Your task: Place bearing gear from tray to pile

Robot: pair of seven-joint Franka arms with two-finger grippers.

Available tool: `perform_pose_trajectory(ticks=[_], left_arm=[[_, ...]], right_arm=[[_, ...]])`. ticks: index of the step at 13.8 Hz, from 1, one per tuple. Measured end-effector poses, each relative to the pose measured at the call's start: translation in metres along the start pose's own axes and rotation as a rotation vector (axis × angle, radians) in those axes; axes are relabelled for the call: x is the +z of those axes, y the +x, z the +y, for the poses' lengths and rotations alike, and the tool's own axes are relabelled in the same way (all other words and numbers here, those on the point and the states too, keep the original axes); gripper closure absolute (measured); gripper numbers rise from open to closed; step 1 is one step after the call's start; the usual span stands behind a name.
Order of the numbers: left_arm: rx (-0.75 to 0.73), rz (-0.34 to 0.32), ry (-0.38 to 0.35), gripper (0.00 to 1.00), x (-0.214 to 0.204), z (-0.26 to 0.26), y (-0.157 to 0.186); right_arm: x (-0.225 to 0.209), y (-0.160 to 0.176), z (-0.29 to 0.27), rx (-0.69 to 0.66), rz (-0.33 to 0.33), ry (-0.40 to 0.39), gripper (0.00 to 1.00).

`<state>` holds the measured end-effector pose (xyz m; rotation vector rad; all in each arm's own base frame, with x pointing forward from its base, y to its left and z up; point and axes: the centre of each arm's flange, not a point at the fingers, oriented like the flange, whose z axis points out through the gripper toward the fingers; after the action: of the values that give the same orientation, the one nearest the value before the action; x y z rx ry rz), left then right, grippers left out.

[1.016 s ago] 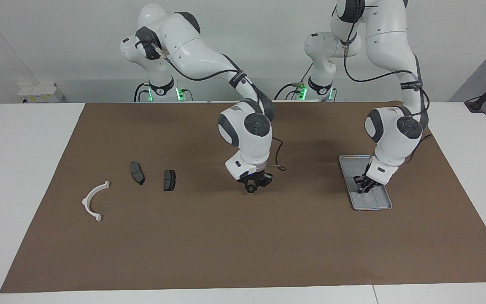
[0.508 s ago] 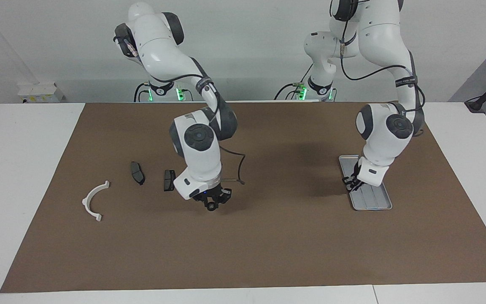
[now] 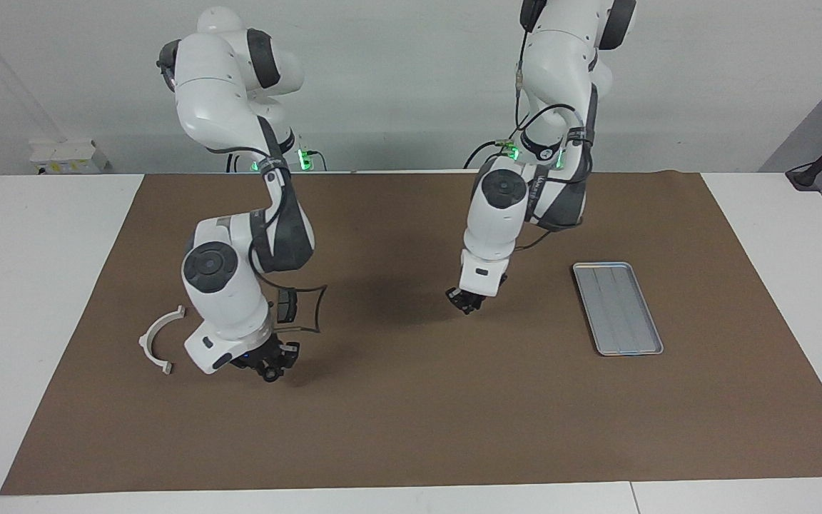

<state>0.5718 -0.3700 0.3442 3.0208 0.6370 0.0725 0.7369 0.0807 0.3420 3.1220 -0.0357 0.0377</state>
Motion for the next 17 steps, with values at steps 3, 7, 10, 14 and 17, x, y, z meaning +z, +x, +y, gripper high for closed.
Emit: perform_pose_trajectory(ticks=[3, 7, 10, 14, 17], left_arm=[[-0.031, -0.013, 0.023, 0.76, 0.034, 0.043, -0.016], [-0.036, -0.016, 0.037, 0.76, 0.048, 0.050, -0.013], [-0.035, -0.018, 0.042, 0.76, 0.050, 0.049, -0.014], [-0.031, -0.018, 0.045, 0.71, 0.051, 0.050, -0.016], [-0.016, -0.015, 0.084, 0.36, 0.052, 0.048, -0.019]], right_arm=[[0.018, 0.003, 0.023, -0.007, -0.016, -0.001, 0.65], [0.040, 0.003, 0.023, -0.006, -0.036, 0.000, 0.65], [0.049, 0.008, 0.022, -0.006, 0.004, 0.007, 0.65], [0.053, 0.009, 0.022, -0.006, 0.009, 0.008, 0.65], [0.053, 0.009, 0.022, -0.005, 0.008, 0.009, 0.65]])
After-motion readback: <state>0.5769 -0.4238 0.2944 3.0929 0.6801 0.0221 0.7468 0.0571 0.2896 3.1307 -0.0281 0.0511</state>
